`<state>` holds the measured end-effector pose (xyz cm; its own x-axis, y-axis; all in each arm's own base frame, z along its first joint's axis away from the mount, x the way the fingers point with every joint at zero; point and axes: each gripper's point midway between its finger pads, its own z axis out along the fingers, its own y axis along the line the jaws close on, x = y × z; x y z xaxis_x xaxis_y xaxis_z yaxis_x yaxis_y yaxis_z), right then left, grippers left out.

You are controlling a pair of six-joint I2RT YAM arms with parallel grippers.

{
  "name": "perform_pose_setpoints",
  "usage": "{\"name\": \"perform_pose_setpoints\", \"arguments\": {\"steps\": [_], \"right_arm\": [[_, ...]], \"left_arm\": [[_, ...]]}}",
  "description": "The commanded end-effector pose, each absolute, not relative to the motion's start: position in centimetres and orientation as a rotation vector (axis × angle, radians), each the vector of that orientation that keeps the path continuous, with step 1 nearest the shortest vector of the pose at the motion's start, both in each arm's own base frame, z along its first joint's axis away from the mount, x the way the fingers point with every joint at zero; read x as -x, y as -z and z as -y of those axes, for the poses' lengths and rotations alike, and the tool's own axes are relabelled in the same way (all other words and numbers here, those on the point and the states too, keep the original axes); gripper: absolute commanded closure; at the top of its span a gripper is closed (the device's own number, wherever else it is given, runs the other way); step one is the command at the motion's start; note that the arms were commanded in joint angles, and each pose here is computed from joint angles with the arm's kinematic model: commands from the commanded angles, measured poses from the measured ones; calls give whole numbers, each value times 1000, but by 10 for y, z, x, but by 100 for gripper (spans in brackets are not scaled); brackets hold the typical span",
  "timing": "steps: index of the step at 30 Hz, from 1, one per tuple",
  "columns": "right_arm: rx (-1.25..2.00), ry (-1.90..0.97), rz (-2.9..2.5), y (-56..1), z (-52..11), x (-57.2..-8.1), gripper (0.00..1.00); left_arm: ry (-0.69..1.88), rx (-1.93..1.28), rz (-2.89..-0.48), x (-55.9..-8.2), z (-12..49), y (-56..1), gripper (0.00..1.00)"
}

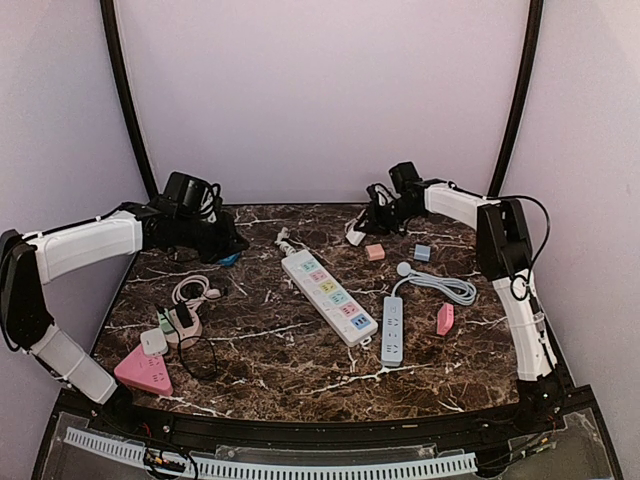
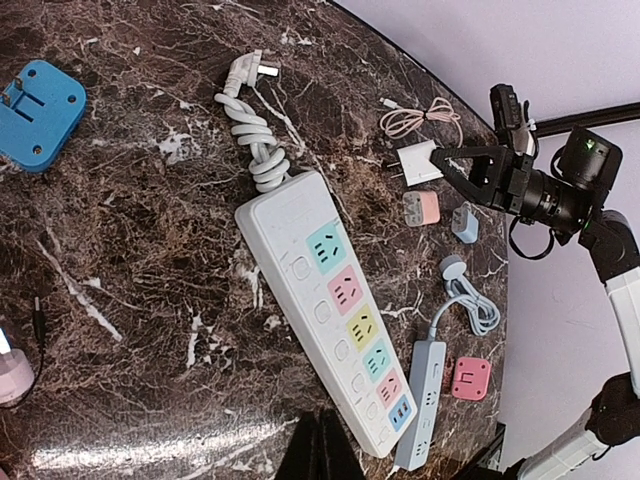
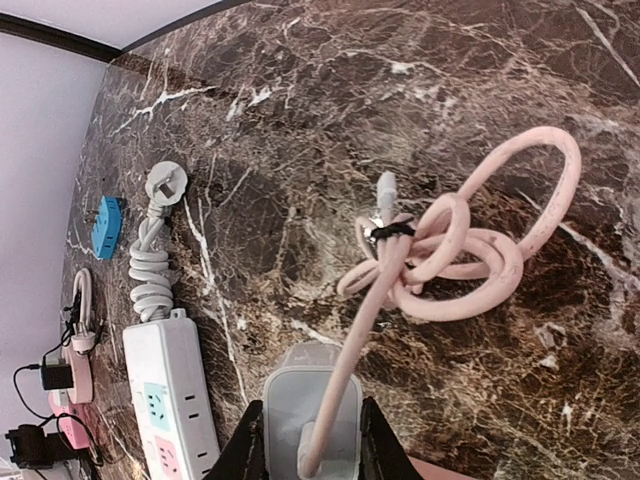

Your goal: Pull the plug off the socket

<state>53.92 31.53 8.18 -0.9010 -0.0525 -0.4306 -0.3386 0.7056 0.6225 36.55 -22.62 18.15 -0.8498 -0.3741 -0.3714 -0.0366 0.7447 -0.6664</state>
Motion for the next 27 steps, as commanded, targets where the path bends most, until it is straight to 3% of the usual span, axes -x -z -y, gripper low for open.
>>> {"name": "perform_pose_setpoints", "arguments": {"steps": [1,5,11,20,27], "right_arm": [[285,-1034,-2547,-66,-305,-542,76],[245,-1008,-2567,-62,-292,-543,67],[217,-938,-2582,-63,-279,-543,43],[214,-744,-2541,-99,-261,-533,18],[297,-571,-2485,-136,-271,-502,2]], "left_arm": [[895,332,-2435,-356,214,-188,98],[883,341,-2434,-352,210,-188,98],[823,366,-2425,-347,198,-185,98],[685,436,-2429,-333,169,-181,97],[466,621,-2424,-307,123,-177,86]]}}
